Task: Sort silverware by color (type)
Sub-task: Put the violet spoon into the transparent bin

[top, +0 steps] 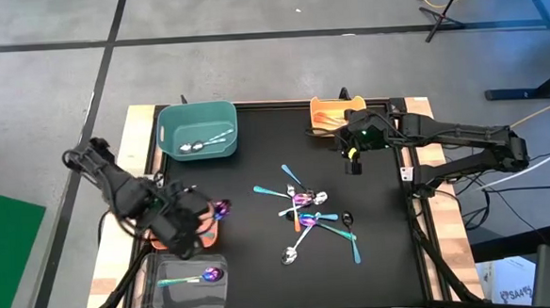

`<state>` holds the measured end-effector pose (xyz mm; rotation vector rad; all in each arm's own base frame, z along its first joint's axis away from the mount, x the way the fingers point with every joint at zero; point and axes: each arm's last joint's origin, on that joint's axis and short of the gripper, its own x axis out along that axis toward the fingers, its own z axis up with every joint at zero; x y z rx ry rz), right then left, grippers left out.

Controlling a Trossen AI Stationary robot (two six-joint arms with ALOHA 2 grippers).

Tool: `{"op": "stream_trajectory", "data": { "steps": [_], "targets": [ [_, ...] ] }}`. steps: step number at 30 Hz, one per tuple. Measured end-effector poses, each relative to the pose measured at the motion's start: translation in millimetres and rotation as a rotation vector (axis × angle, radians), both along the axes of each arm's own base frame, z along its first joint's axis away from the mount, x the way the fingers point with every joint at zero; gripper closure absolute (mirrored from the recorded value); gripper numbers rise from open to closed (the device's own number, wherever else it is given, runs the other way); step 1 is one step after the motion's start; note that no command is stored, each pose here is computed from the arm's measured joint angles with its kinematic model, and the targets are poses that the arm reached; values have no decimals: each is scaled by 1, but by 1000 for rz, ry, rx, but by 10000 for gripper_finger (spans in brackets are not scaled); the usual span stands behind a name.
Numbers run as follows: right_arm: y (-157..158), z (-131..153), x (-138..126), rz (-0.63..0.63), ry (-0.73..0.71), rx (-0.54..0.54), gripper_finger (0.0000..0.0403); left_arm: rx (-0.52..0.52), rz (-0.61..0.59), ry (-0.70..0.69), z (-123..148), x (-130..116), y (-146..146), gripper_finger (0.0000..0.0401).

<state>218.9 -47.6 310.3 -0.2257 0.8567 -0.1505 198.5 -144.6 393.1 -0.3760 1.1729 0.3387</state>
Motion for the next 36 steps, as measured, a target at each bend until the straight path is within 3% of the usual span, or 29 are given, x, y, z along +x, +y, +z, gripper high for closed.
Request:
{"op": "stream_trajectory", "data": {
  "steps": [4, 9, 17, 29, 36],
  "targets": [
    [0, 0, 0, 0, -1, 0, 306, -47, 28, 78, -20, -25, -14, 393],
    [0, 0, 0, -34, -14, 30, 306, -110, -89, 156, -47, -46, -45, 393],
    [0, 0, 0, -64, -24, 56, 306, -220, -243, 78, -85, -62, -84, 392],
    [0, 0, 0, -65, -27, 57, 306, -148, -239, 85, -157, -64, -79, 390],
    [0, 0, 0, -65, -26, 57, 306, -133, -372, 77, -182, -66, -76, 389]
  ]
}}
